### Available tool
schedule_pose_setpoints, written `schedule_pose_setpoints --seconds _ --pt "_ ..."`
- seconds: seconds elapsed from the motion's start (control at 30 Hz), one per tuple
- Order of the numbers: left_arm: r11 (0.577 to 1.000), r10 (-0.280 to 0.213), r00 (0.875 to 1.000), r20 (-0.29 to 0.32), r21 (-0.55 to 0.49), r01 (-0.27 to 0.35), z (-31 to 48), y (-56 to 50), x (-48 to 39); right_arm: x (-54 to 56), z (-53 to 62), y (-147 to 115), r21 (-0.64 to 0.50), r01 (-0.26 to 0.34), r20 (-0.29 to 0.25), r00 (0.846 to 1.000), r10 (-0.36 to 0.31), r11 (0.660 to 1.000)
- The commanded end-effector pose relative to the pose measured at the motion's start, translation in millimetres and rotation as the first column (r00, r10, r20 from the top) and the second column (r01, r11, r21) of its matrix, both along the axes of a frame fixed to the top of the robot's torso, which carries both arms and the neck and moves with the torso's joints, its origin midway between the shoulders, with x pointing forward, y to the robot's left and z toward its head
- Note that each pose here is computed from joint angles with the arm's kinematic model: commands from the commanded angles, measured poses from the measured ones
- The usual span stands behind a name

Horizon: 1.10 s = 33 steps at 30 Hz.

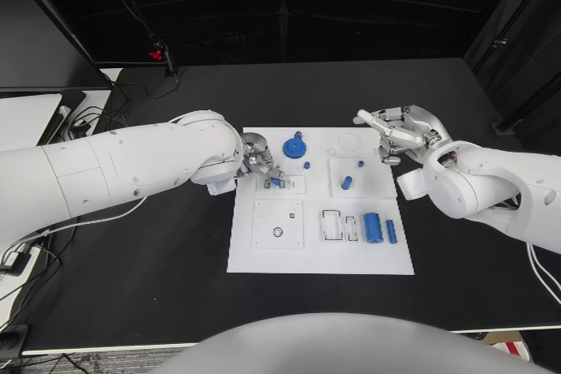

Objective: Assemble the parts on the task board

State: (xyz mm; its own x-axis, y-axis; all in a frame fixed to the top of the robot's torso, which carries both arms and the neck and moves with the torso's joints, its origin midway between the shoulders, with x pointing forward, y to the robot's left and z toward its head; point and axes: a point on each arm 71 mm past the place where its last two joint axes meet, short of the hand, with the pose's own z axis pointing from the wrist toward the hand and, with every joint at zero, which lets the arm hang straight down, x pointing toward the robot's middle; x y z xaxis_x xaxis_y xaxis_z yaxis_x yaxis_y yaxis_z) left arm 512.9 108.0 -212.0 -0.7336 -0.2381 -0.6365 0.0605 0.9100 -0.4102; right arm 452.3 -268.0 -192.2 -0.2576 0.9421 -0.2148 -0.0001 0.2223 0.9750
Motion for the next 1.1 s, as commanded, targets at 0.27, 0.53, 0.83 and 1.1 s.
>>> schedule_pose_setpoints --seconds 0.27,0.53,0.83,1.1 --pt "0.999 0.031 0.999 0.009 0.007 -0.031 1.3 -7.9 1.8 0.2 0.5 1 0.005 -0.009 0.0 1.0 0.009 1.0" --pt "1.0 0.027 0.999 0.024 0.009 -0.028 1.8 -11.7 1.5 0.2 0.4 2 0.006 -0.011 -0.001 1.0 0.011 1.0" --pt "0.999 -0.006 0.998 0.067 0.054 0.003 2.6 -11.2 1.3 0.2 0.2 2 0.006 -0.012 -0.002 1.0 0.012 1.0" --pt "0.997 -0.025 0.995 0.094 0.076 0.018 3.2 -10.6 0.5 0.2 0.1 1 0.006 -0.012 -0.002 1.0 0.012 1.0"
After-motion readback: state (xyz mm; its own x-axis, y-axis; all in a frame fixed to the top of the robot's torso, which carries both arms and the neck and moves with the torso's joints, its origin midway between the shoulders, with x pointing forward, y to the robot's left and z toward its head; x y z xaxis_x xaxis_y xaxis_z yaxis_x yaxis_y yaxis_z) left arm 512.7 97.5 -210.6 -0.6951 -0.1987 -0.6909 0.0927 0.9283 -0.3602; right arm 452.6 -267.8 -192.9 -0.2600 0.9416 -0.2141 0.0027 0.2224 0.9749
